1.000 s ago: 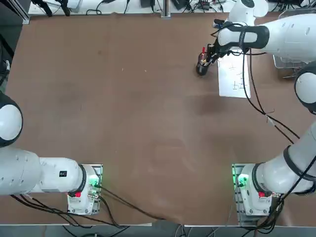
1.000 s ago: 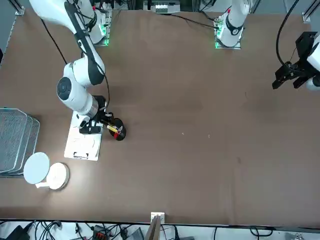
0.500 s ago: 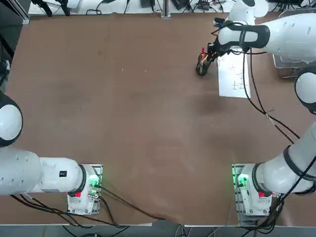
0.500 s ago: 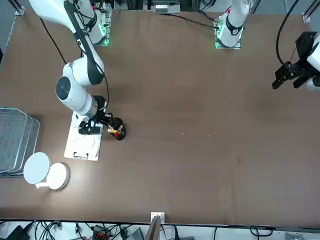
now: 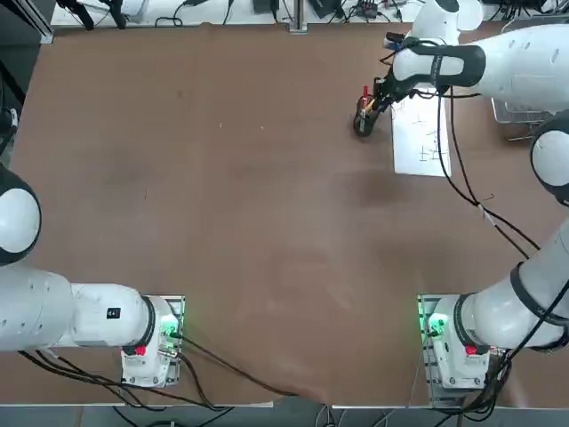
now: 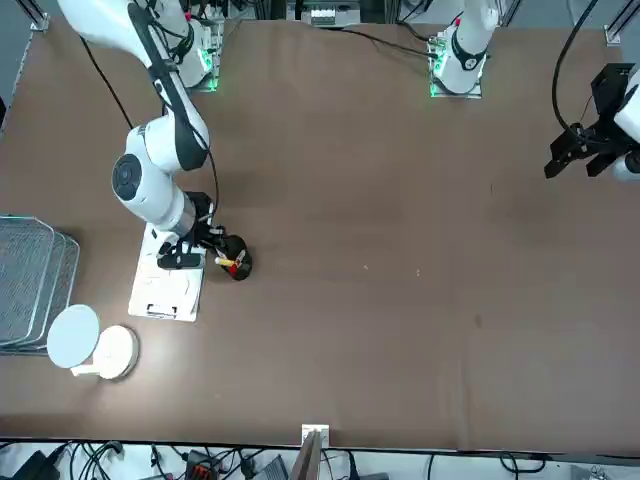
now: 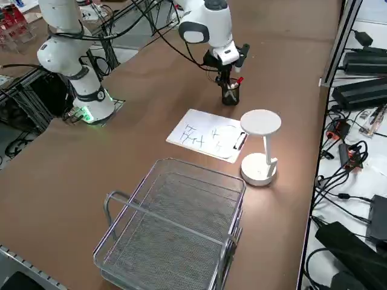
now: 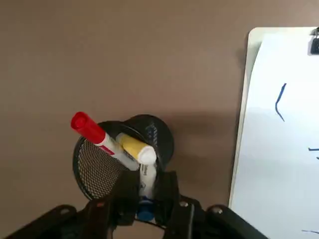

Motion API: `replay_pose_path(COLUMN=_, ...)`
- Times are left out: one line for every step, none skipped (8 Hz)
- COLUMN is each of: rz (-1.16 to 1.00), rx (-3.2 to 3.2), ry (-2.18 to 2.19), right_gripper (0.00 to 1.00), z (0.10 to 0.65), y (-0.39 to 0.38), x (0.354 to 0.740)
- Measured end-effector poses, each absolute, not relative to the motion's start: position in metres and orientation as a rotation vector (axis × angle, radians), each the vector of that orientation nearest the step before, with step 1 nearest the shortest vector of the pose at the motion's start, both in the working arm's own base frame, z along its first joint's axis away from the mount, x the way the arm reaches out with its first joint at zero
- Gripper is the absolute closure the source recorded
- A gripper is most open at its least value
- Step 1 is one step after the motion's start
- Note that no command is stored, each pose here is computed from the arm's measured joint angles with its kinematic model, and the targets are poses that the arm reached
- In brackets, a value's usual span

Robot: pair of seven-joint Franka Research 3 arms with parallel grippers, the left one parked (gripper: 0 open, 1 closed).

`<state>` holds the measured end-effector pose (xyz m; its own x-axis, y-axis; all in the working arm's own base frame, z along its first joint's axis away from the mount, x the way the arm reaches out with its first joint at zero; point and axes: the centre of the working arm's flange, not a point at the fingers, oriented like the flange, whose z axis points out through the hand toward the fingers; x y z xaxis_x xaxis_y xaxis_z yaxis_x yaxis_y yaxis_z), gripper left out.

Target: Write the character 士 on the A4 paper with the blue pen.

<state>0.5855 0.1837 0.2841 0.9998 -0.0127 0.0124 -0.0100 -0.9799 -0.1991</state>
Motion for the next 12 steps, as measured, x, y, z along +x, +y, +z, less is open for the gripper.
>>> replay_pose_path(rz=0.002, rx=-2.943, ry=0.013, right_gripper=0.79, z=0.287, y=0.184, x=0.586)
replay_pose_path(rz=0.030, rx=-2.944, ry=0.007, right_gripper=0.79, z=0.292, y=0.185, x=0.588)
replay_pose_path(rz=0.054, rx=-2.944, ry=0.002, right_gripper=0.79, z=0.301, y=0.185, x=0.592)
replay_pose_path(rz=0.070, rx=-2.946, ry=0.000, right_gripper=0.79, z=0.312, y=0.183, x=0.594)
replay_pose_path(rz=0.076, rx=-2.947, ry=0.000, right_gripper=0.79, z=0.322, y=0.181, x=0.595)
replay_pose_path(rz=0.079, rx=-2.949, ry=0.003, right_gripper=0.79, z=0.330, y=0.178, x=0.596)
replay_pose_path(rz=0.097, rx=-2.952, ry=0.010, right_gripper=0.79, z=0.337, y=0.173, x=0.595)
replay_pose_path(rz=0.125, rx=-2.955, ry=0.015, right_gripper=0.79, z=0.344, y=0.167, x=0.593)
replay_pose_path(rz=0.151, rx=-2.956, ry=0.015, right_gripper=0.79, z=0.355, y=0.163, x=0.592)
replay_pose_path(rz=0.169, rx=-2.956, ry=0.012, right_gripper=0.79, z=0.366, y=0.161, x=0.593)
replay_pose_path(rz=0.174, rx=-2.957, ry=0.011, right_gripper=0.79, z=0.373, y=0.160, x=0.594)
replay_pose_path(rz=0.183, rx=-2.957, ry=0.011, right_gripper=0.79, z=0.375, y=0.160, x=0.594)
